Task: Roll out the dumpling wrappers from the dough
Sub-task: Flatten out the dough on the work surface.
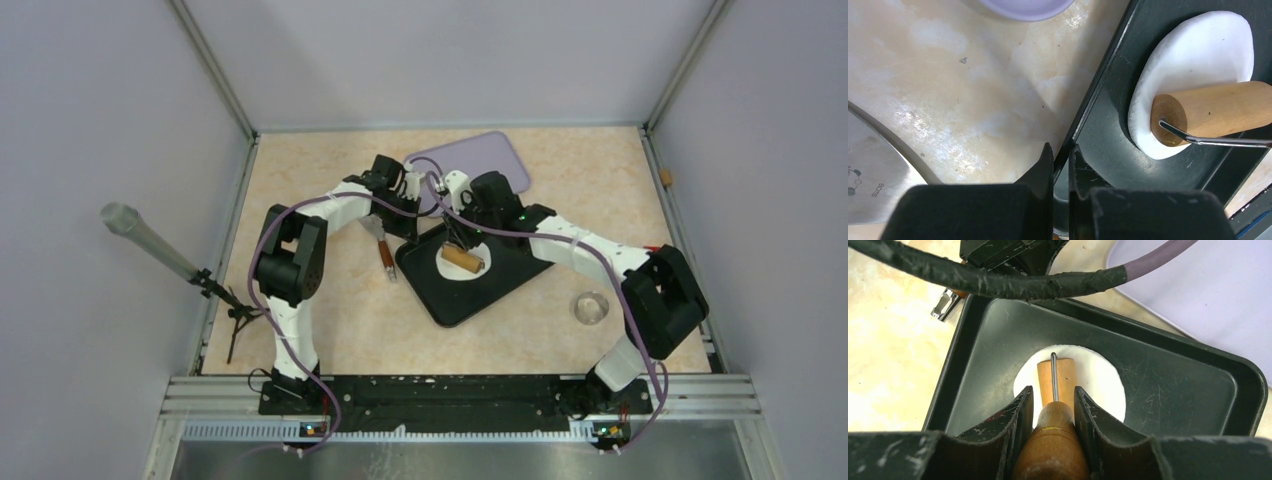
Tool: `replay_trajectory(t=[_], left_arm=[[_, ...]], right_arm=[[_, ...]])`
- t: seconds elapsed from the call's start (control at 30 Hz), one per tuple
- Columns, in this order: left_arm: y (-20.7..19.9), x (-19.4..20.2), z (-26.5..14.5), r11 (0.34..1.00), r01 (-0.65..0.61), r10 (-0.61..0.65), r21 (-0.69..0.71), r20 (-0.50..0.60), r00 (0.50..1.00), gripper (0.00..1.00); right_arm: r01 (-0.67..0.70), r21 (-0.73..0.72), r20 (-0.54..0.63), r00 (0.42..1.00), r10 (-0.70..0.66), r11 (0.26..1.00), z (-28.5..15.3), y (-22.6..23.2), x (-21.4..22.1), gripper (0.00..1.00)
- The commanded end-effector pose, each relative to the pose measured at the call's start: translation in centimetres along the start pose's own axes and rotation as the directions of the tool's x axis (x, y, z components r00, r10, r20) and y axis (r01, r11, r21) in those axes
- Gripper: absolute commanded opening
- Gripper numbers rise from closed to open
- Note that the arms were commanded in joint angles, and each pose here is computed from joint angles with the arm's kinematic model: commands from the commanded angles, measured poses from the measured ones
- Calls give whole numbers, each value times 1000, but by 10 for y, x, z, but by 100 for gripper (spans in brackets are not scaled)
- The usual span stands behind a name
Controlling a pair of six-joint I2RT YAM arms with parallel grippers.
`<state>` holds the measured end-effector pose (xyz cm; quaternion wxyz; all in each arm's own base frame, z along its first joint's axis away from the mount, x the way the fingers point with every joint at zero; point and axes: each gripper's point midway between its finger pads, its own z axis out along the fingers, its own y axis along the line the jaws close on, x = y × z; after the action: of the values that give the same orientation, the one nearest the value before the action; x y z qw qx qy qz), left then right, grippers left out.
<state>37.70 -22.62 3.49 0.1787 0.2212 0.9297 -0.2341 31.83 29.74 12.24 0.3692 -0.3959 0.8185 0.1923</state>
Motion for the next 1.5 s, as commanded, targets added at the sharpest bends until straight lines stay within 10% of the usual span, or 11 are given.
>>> replay_trajectory(t=[0.0,1.47], left_arm=[[23,7,25,989,109,-110,-101,-7,994,0],[19,7,30,991,126,-126,-55,-5,992,0]], right_arm=[[-185,-198,-516,855,58,963,-19,72,154,0],[-212,-365,-504,863,-1,906,-25,110,178,0]])
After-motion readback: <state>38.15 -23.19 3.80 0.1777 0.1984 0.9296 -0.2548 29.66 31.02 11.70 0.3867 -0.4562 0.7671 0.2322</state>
